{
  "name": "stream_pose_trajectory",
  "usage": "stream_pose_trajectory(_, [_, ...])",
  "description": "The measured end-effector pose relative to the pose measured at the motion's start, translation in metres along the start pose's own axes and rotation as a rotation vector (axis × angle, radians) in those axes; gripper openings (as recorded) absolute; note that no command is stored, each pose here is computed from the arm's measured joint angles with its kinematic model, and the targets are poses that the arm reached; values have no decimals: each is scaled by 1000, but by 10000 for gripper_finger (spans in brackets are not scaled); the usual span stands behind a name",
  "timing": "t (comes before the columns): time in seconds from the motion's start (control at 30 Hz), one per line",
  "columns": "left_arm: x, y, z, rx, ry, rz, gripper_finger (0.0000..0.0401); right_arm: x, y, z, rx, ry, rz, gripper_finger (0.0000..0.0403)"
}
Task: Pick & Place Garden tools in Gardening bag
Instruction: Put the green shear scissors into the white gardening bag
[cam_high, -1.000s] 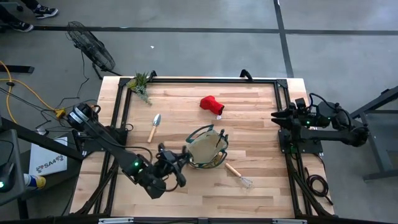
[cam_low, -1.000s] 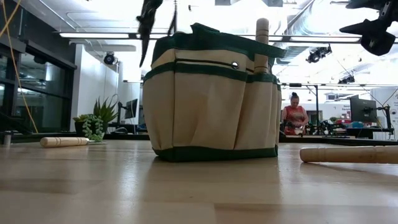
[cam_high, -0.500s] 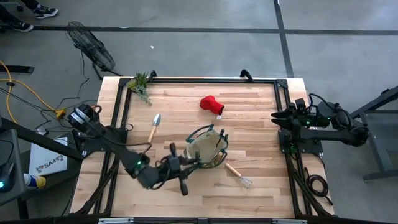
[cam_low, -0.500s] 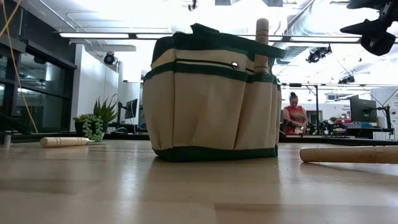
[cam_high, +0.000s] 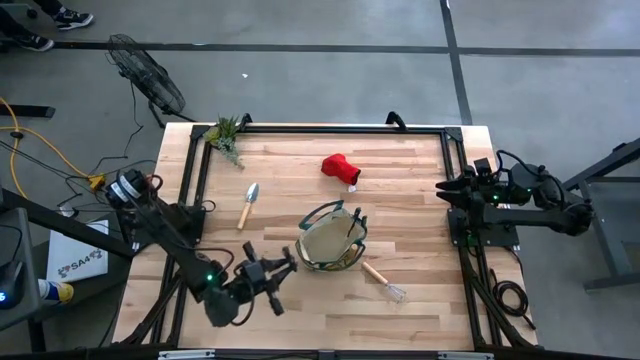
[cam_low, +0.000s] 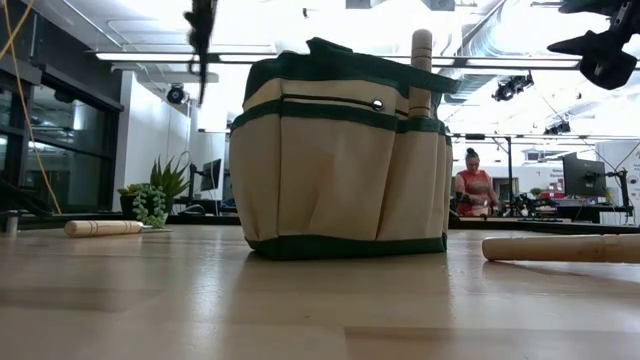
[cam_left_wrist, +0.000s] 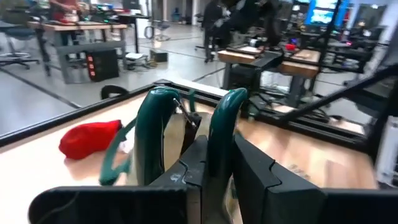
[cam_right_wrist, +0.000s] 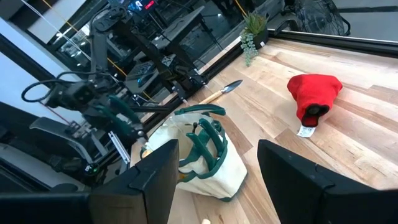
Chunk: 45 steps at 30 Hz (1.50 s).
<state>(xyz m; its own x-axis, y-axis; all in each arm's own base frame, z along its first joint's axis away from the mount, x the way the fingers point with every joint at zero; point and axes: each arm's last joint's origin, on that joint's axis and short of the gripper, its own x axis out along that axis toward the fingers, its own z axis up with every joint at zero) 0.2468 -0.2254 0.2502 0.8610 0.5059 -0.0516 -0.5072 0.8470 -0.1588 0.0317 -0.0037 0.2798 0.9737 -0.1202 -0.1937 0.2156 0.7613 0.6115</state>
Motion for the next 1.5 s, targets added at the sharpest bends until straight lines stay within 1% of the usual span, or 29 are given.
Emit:
stream_pose_trajectory(0.13, [13,4,0,44,-2,25,43,0,0,0,2,0,0,210])
stream_pose_trajectory(0.33, [42,11,2,49,49,-63,43,0,0,0,11,0,0,210])
stream_pose_trajectory(0.5, [55,12,15,71,-8,-78,43,0,0,0,11,0,-1,210])
stream_pose_trajectory(0.63, [55,12,16,81,-14,-88,43,0,0,0,11,1,0,210])
stream_pose_trajectory(0.77, [55,11,20,53,-37,-81,43,0,0,0,11,0,0,210])
stream_pose_trajectory(0.9, [54,11,22,70,-48,-69,43,0,0,0,7,0,-1,210])
stream_pose_trajectory(1.1, [55,13,14,85,-5,-61,43,0,0,0,5,1,-1,210])
stream_pose_trajectory(1.17, [55,14,10,70,17,-54,43,0,0,0,5,1,-1,210])
stream_pose_trajectory(1.23, [51,13,8,48,23,-43,43,0,0,0,5,1,-1,210])
stream_pose_trajectory(1.37, [48,15,6,72,12,30,43,0,0,0,4,-8,-12,210])
stream_pose_trajectory(1.5, [48,16,6,78,9,49,43,0,-1,1,3,-25,-32,210])
